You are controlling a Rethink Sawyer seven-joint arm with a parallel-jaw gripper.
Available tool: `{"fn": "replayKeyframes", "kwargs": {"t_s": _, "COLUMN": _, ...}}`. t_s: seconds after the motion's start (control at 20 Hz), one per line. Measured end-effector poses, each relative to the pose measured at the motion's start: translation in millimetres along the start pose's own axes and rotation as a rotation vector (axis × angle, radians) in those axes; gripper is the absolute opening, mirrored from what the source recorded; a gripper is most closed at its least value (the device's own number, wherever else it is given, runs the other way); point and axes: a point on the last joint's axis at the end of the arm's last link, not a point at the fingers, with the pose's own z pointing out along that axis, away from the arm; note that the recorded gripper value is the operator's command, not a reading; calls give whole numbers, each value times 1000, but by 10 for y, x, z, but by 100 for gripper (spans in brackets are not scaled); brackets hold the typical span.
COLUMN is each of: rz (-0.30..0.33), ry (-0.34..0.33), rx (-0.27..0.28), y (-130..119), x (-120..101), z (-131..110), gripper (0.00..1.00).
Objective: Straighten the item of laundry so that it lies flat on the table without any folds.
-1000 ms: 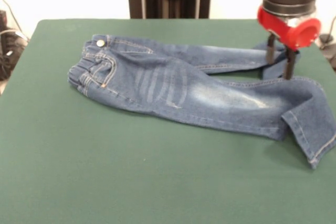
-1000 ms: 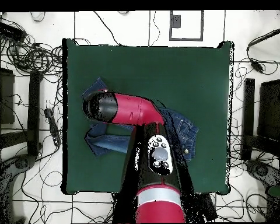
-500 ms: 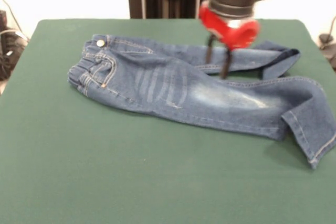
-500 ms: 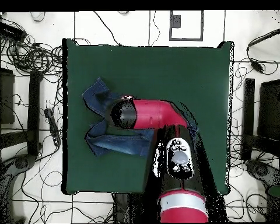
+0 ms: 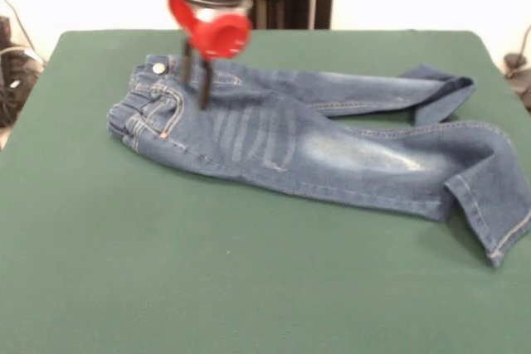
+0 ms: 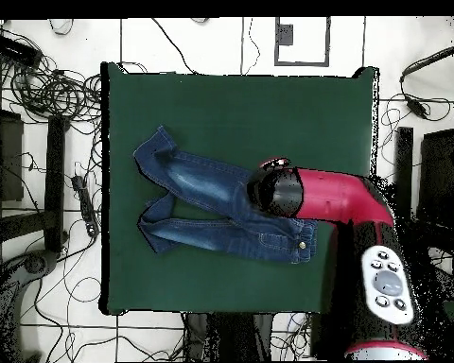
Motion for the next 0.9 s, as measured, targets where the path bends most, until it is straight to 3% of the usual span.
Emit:
{"fn": "replayKeyframes", "kwargs": {"t_s": 0.2, "rz": -57, "ry": -10, "rx": 12, "y": -277, "x": -347, "z": 120, "gripper": 100}}
{"fn": "replayKeyframes", "kwargs": {"t_s": 0.45, "rz": -147, "ry": 10, "rx": 14, "y": -473, "x": -475, "z": 268, "gripper": 100}}
{"fn": "replayKeyframes", "kwargs": {"t_s": 0.9, "rz": -264, "ry": 45, "rx": -4, "y": -468, "x": -318, "z": 380, "gripper": 100}}
